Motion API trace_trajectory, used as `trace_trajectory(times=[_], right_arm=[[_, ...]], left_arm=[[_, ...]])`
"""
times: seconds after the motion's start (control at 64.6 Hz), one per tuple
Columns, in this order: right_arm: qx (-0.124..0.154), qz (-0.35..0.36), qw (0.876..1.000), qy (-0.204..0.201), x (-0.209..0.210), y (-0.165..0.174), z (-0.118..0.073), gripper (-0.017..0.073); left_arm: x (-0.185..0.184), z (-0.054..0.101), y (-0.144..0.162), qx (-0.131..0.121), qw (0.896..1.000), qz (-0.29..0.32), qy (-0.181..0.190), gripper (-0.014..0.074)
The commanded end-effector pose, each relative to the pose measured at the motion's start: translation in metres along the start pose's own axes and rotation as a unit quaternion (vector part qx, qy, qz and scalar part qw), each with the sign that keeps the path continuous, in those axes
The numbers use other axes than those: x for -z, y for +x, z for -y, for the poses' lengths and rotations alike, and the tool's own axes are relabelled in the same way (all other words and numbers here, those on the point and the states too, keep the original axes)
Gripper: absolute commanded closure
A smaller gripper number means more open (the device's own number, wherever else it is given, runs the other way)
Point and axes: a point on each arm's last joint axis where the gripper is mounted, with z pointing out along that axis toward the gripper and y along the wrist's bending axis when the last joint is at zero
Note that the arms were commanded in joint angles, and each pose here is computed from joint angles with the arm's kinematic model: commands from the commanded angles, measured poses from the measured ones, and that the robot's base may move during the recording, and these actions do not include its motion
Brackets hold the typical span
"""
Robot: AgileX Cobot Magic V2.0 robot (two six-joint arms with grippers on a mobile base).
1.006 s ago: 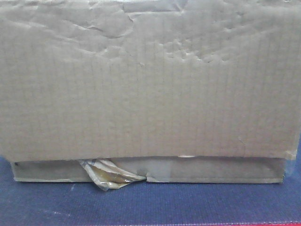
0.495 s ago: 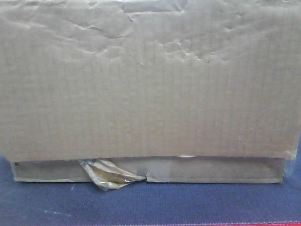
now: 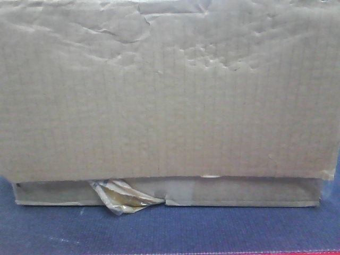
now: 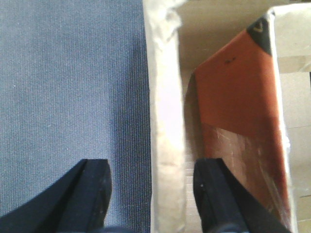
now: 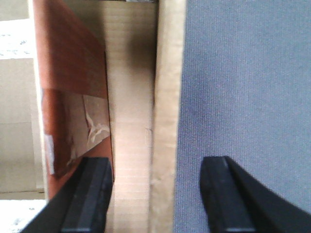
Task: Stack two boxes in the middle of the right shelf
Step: 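Lift the stacked boxes off the table with both grippers, then hold the lifted boxes and back the base away from the table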
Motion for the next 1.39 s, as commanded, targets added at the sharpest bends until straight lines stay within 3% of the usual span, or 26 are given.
trace_trajectory(times=[0.0, 0.139, 0.248, 0.34, 0.573, 0.774, 0.944, 1.161, 1.377], right_arm=[[0.005, 0.004, 1.000, 0.010, -0.003, -0.002, 0.001, 0.0342], [0.006, -0.008, 1.000, 0.014, -0.013, -0.003, 0.000, 0.0550], [0.006, -0.009, 1.000, 0.015, -0.014, -0.004, 0.000, 0.0727], [0.006, -0.008, 1.000, 0.015, -0.013, -0.004, 0.000, 0.0712], [0.029, 0.016, 0.998, 0.045, -0.005, -0.003, 0.000, 0.0712], [0.045, 0.096, 0.991, 0.076, 0.026, 0.002, -0.010, 0.0712], [0.027, 0.178, 0.982, 0.062, 0.055, 0.001, -0.009, 0.0712], [0.035, 0.286, 0.957, 0.037, 0.089, -0.003, -0.005, 0.0712], [0.015, 0.380, 0.925, 0.003, 0.137, -0.015, -0.005, 0.0712]], left_arm=[[0.000, 0.000, -0.001, 0.003, 1.000, 0.000, 0.002, 0.0295], [-0.012, 0.004, -0.001, 0.004, 1.000, -0.015, 0.003, 0.0340], [-0.013, 0.005, -0.001, 0.008, 1.000, -0.020, 0.011, 0.0514], [-0.013, 0.006, -0.001, 0.009, 1.000, -0.021, 0.013, 0.0704], [-0.006, 0.003, -0.001, 0.023, 1.000, -0.011, 0.009, 0.0705], [0.030, -0.006, 0.002, 0.040, 0.997, 0.057, -0.024, 0.0705], [0.064, -0.015, -0.001, 0.043, 0.991, 0.122, -0.020, 0.0705], [0.108, -0.025, -0.019, 0.042, 0.972, 0.229, -0.035, 0.0705], [0.154, -0.030, -0.032, 0.054, 0.945, 0.323, -0.017, 0.0705]])
